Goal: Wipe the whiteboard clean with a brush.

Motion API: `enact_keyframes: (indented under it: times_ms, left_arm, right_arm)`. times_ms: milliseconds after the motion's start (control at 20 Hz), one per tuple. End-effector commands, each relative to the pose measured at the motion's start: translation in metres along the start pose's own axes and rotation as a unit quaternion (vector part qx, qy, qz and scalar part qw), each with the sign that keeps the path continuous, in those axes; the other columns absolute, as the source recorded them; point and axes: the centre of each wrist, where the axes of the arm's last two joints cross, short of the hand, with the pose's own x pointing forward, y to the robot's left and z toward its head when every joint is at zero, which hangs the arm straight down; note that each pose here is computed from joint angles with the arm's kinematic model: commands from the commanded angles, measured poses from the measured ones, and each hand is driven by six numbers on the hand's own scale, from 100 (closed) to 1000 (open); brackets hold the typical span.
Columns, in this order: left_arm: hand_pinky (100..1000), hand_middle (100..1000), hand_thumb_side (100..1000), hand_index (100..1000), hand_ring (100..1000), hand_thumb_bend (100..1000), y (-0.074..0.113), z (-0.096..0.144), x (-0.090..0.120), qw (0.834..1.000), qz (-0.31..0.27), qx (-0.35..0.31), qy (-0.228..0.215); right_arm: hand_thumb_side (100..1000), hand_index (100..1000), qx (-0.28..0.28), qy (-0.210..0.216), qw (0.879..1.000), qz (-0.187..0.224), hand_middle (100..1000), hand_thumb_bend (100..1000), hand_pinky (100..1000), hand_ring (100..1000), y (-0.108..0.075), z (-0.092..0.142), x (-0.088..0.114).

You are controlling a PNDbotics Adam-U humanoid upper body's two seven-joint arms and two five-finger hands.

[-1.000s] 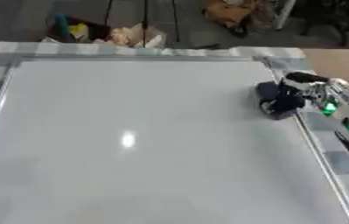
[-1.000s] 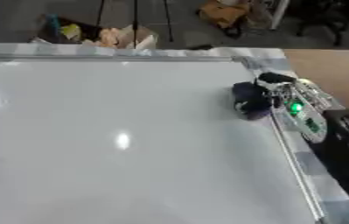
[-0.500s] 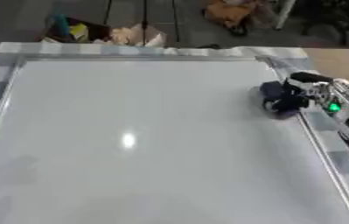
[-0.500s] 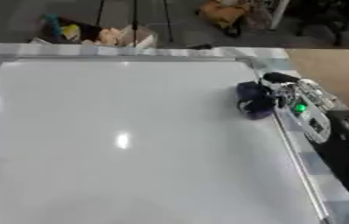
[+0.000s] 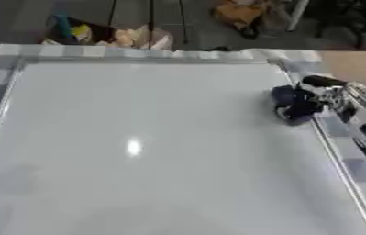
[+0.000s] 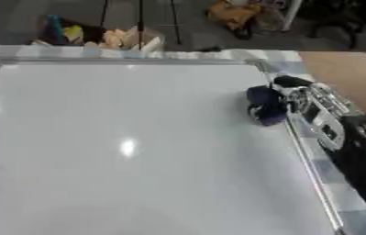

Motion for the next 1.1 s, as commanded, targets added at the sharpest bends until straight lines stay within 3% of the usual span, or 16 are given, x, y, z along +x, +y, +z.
enact_keyframes:
  times_ms: [50,600,1100]
  left_arm:
    - [367,557,942,609,713,101,0.001,-0.004,0.005,1.000,-0.002,-0.006,-0.011]
    - [369,558,942,610,713,103,0.000,-0.006,0.005,1.000,0.000,-0.006,-0.011]
    - [369,558,941,610,713,102,0.000,-0.006,0.005,1.000,0.002,-0.006,-0.012]
  right_arm:
    - [546,432,-0.022,-0.001,0.999,0.027,259,100,467,571,-0.021,0.008,0.002]
    - [532,431,-0.002,-0.044,0.998,0.036,258,100,464,568,-0.022,0.007,0.025]
    - [515,425,0.018,-0.073,0.997,0.017,250,100,458,560,-0.022,0.005,0.037]
